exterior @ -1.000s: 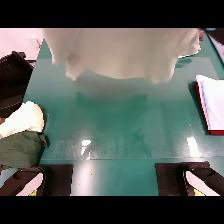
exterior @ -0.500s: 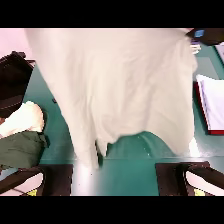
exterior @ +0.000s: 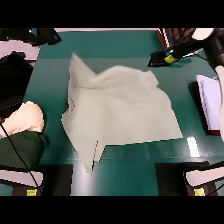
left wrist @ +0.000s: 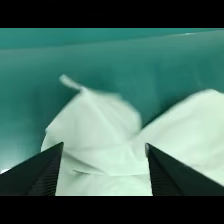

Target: Fold the shirts.

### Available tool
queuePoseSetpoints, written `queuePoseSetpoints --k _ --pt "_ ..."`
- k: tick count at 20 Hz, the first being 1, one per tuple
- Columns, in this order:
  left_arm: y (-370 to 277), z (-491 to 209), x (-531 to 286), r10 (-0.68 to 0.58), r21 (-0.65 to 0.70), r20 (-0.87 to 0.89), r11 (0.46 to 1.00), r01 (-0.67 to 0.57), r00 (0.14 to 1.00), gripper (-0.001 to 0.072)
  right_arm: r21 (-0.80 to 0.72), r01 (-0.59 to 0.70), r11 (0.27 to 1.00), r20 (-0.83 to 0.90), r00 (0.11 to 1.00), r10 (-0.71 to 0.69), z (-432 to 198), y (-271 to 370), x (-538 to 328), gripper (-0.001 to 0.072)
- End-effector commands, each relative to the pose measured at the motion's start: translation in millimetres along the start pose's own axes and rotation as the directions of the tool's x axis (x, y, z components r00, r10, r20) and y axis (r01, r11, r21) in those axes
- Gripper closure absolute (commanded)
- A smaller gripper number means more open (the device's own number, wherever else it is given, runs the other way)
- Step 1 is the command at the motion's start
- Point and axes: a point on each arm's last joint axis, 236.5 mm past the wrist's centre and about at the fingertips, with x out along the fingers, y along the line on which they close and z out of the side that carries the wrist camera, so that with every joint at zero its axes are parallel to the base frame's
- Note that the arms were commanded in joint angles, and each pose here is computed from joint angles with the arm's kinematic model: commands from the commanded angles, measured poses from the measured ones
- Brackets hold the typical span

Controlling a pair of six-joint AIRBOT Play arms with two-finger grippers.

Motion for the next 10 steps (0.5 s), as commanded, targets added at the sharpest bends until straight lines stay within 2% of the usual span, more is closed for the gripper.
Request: queuePoseSetpoints --k 1,3,6,8,10 --pt "34.1 -30.9 -6.3 0.074 -0.046 -0.132 0.996 -0.081 0.988 0.0102 0.018 0.008 1.0 -0.081 0.997 -0.006 -16.4 -14.3 13.6 0.0367" --pt "51.4 -65.9 -22.4 0.088 -0.069 -0.273 0.991 -0.11 0.958 0.0102 -0.011 -0.002 1.0 -0.118 0.993 0.001 -33.2 -9.6 2.6 0.0376" --pt "60.3 -128.6 -26.7 0.074 -0.125 -0.41 0.983 -0.136 0.909 0.0101 -0.002 -0.089 0.996 -0.118 0.989 0.088 -59.2 16.1 -12.0 0.0376" --pt "54.9 -190.4 -29.7 0.055 -0.158 -0.485 0.976 -0.149 0.873 0.0101 0.022 -0.142 0.99 -0.097 0.985 0.143 -76.2 32.1 -21.3 0.0376" --pt "50.0 -264.8 -37.6 0.042 -0.208 -0.545 0.961 -0.184 0.837 0.0101 0.031 -0.136 0.99 -0.071 0.988 0.138 -90.3 33.5 -27.4 0.0376"
